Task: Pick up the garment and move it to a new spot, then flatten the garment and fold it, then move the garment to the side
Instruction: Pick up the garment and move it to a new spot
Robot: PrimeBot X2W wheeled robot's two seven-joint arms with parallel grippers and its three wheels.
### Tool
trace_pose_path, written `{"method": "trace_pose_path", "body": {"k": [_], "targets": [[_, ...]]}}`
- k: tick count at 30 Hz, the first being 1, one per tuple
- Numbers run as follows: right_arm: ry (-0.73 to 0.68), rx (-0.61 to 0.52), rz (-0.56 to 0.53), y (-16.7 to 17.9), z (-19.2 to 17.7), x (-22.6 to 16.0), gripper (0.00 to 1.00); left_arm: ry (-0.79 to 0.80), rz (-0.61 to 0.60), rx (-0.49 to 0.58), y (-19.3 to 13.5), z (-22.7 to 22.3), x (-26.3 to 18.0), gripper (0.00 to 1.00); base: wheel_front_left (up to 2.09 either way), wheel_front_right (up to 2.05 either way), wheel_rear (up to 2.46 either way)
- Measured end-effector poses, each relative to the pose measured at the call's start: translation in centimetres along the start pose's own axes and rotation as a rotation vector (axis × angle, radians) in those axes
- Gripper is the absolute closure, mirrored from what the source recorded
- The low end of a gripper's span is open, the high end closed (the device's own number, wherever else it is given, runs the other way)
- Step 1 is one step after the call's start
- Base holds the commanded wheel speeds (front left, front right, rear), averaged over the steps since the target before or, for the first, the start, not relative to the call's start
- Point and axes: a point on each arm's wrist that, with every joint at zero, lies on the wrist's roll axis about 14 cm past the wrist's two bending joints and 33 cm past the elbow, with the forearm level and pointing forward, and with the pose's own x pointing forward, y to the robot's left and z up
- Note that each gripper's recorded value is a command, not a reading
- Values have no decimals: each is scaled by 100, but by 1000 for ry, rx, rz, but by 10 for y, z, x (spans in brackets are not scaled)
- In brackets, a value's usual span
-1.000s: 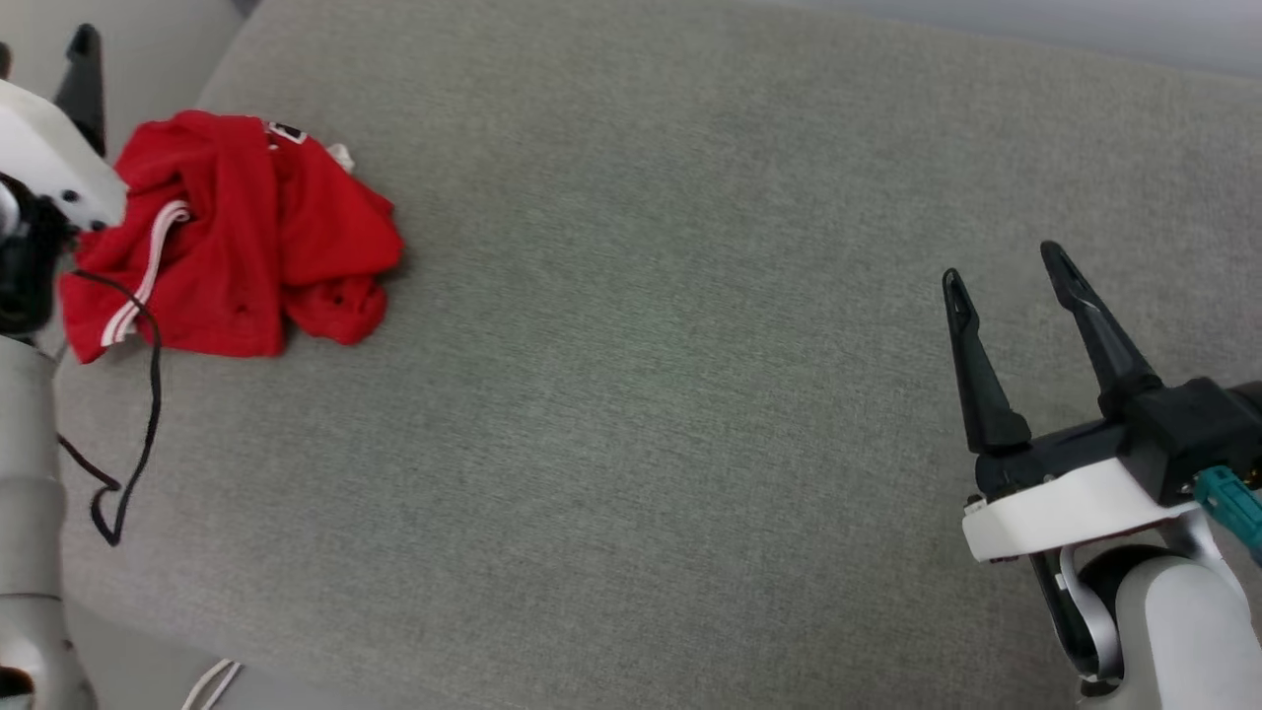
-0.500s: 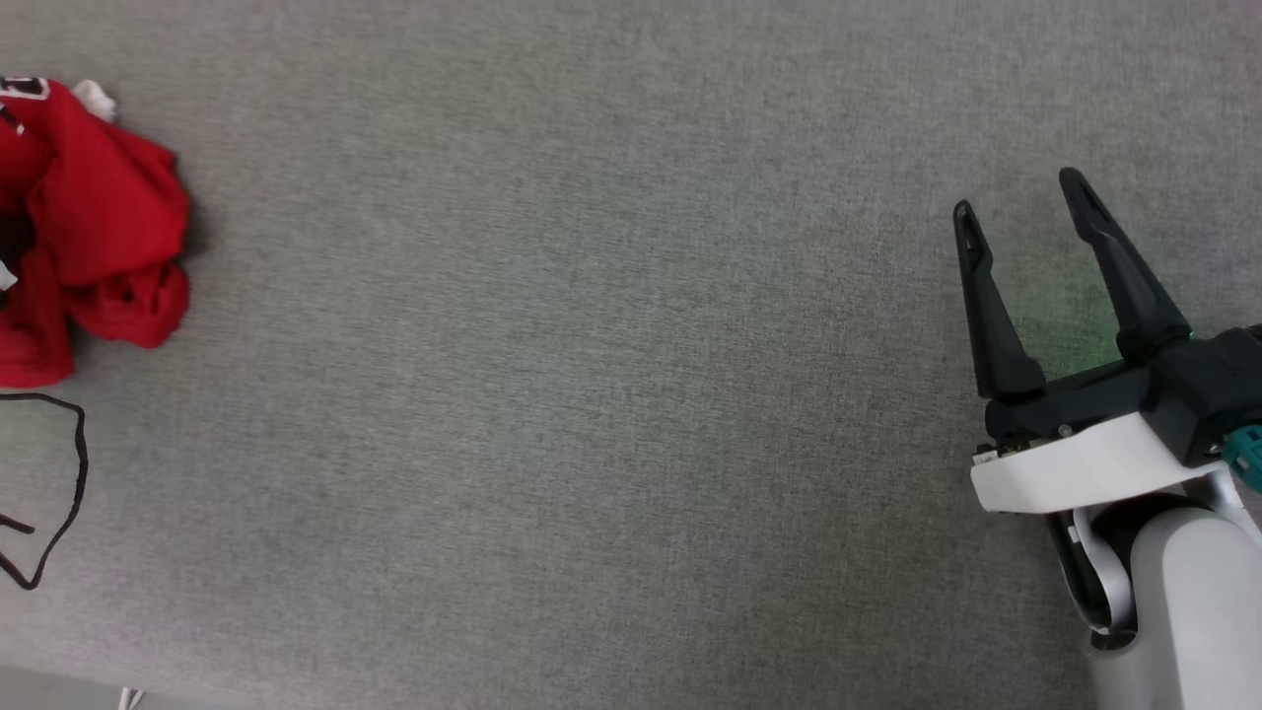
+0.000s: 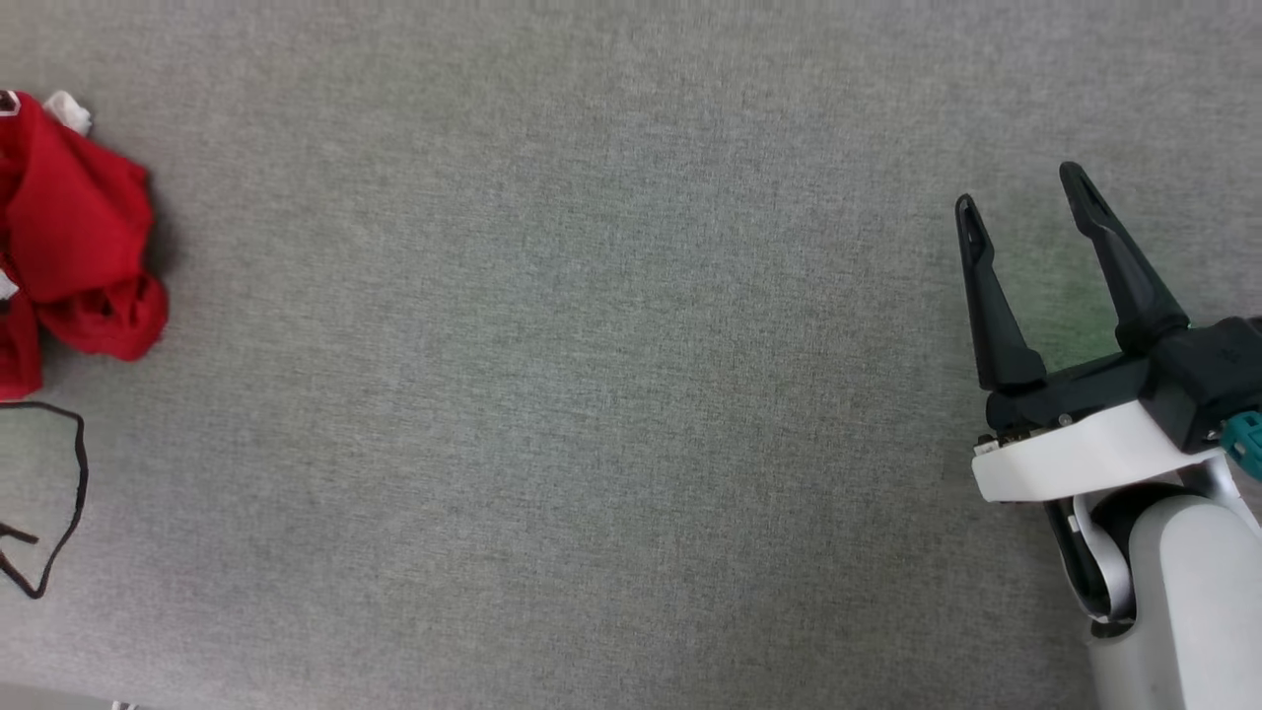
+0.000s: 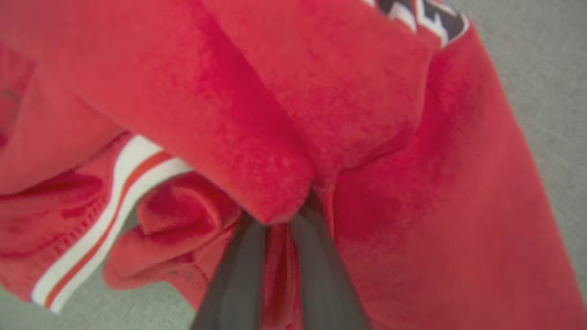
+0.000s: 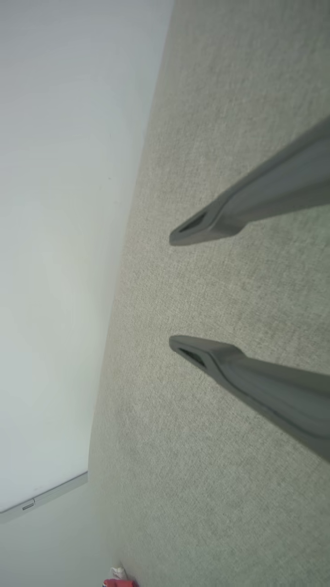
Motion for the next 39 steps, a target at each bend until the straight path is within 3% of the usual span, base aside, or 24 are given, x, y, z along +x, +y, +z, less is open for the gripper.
{"method": "trace_pose_path", "body": {"k": [10,14,20,28,39], "targets": [[-74,3,-30,4,42,-24,0,-518,-66,63,-18,97,-82,100,0,0,0],[-103,0,-45,7,61,-40,0,-759,-145,97,-45,134,-136,100,0,0,0],[-152,-5,-79,6,89,-72,0,-1007,-269,130,-83,150,-208,100,0,0,0],[-186,-26,-171,-10,112,-123,0,-1129,-545,169,-175,117,-264,100,0,0,0],[-206,-34,-357,-48,125,-198,0,-1025,-1057,256,-337,-14,-325,100,0,0,0]]}}
